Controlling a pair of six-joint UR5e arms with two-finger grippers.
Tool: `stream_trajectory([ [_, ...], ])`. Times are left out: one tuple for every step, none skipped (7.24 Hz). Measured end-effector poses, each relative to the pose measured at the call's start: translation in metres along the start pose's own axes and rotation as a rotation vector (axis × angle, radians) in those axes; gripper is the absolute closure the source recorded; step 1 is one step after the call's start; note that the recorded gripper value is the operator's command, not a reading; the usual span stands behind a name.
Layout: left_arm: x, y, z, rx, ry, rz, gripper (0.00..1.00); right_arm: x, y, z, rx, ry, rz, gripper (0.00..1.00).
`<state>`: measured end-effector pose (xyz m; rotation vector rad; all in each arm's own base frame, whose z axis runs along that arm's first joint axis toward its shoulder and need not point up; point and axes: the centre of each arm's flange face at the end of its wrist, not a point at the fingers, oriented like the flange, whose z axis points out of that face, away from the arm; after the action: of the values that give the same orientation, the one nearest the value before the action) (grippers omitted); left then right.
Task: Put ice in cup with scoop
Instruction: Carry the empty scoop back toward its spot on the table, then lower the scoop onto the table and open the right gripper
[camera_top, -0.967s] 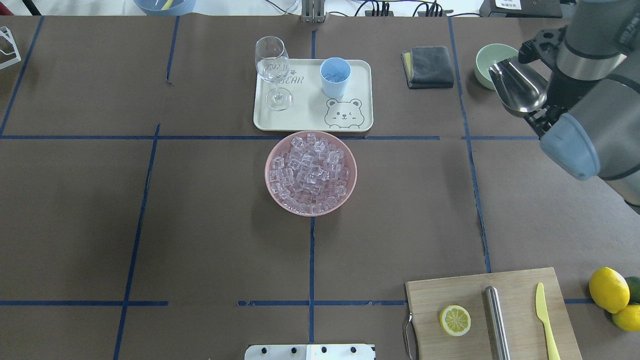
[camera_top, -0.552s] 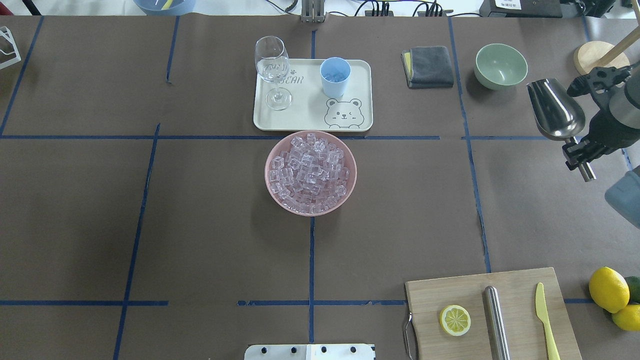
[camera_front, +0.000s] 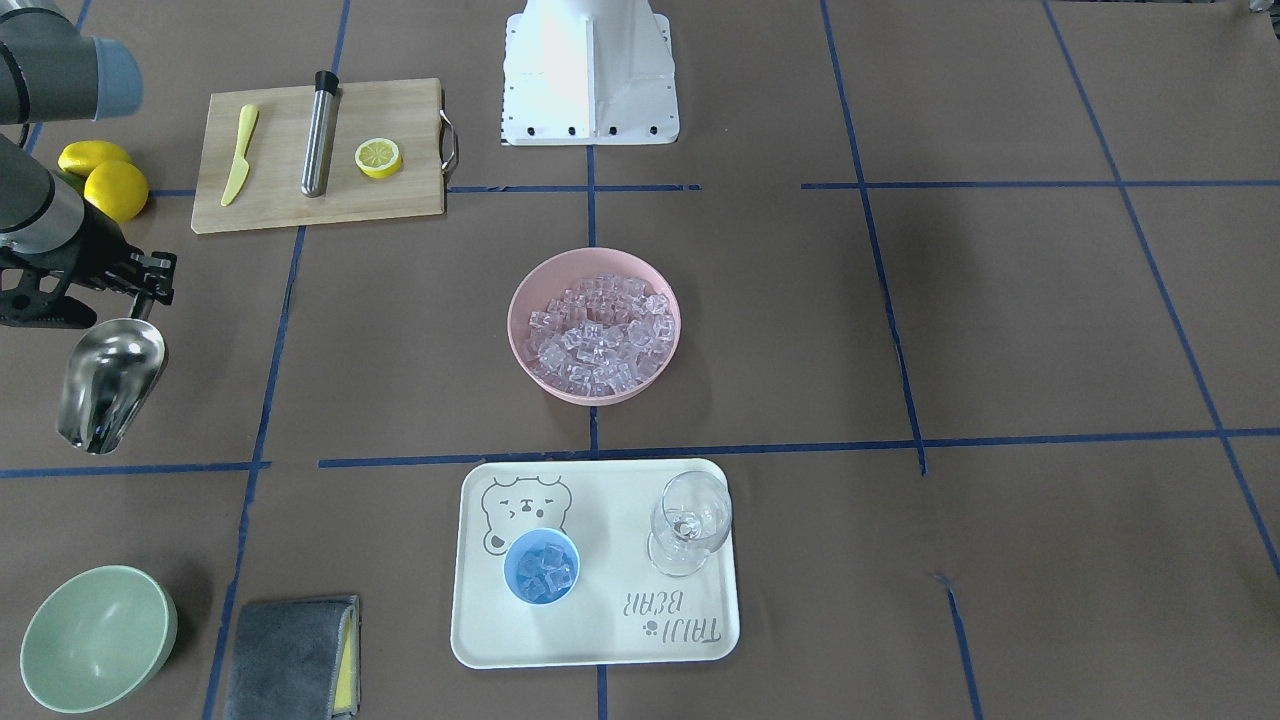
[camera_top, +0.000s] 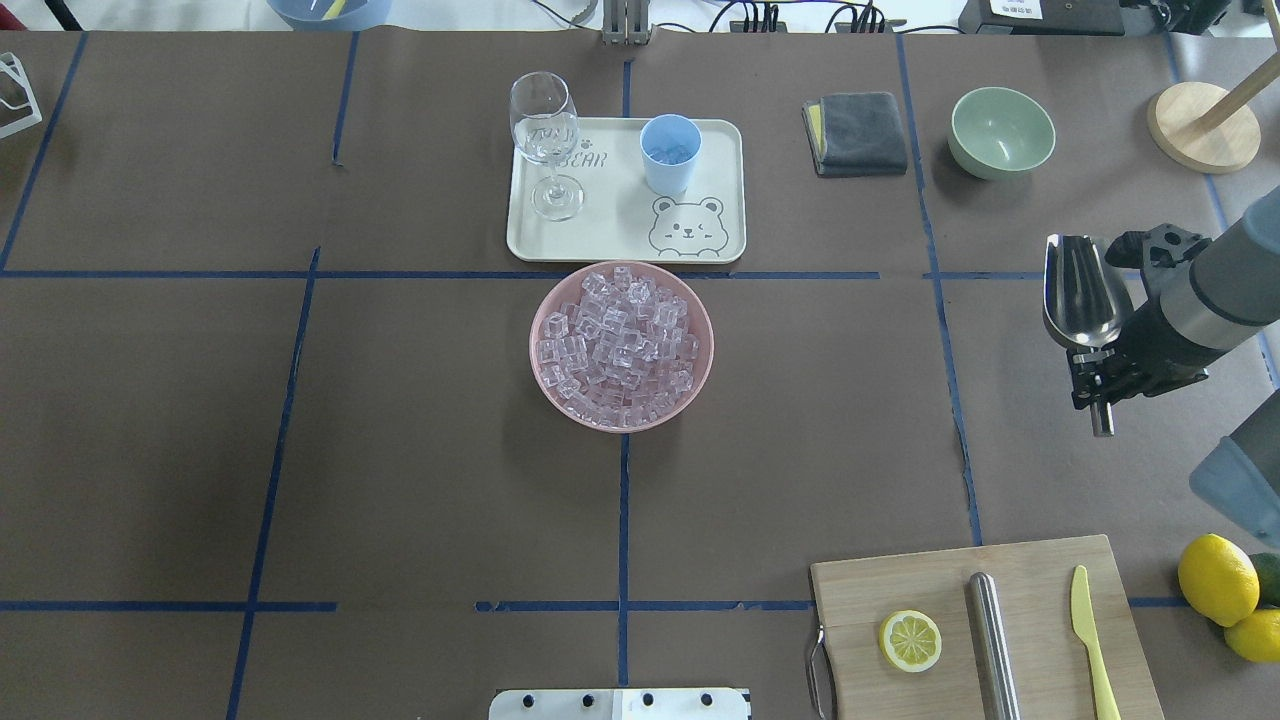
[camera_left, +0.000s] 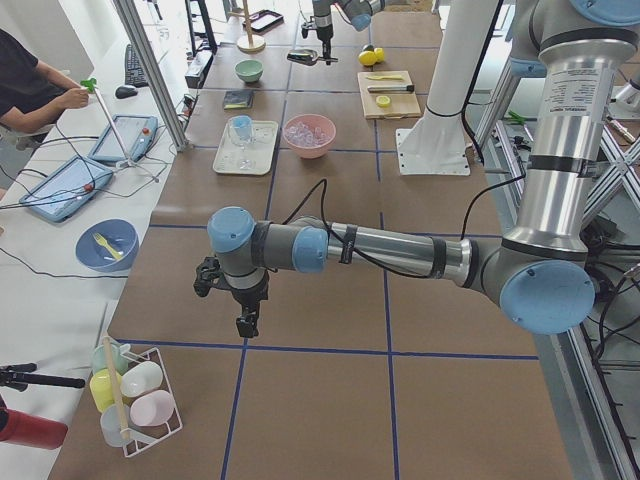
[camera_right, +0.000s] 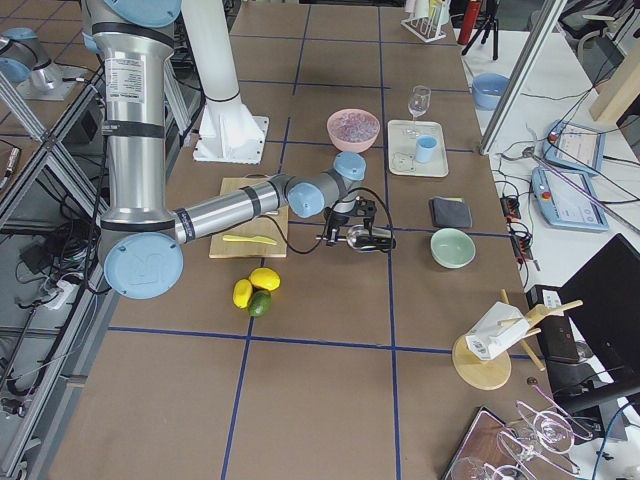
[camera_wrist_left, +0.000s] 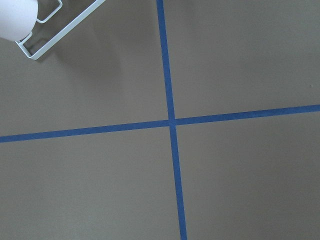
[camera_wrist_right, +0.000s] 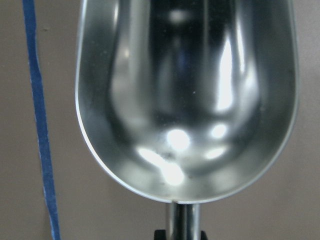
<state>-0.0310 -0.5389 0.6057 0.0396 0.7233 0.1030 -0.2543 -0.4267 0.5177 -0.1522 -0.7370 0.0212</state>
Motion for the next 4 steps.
stream_trajectory([
  [0.0, 0.0, 0.0, 0.001, 0.0, 0.001, 0.0, 0.003, 0.006, 0.01, -0.015, 0.003, 0.004, 1.0],
  [0.001, -0.001, -0.001, 0.003, 0.0, 0.003, 0.0, 0.008, 0.011, 0.016, -0.024, 0.002, 0.002, 1.0],
  [0.001, -0.002, -0.001, 0.005, 0.0, 0.004, 0.0, 0.015, 0.015, 0.02, -0.034, 0.007, 0.001, 1.0],
  [0.002, -0.003, -0.002, 0.006, 0.0, 0.005, 0.0, 0.021, 0.019, 0.024, -0.044, 0.014, 0.0, 1.0],
])
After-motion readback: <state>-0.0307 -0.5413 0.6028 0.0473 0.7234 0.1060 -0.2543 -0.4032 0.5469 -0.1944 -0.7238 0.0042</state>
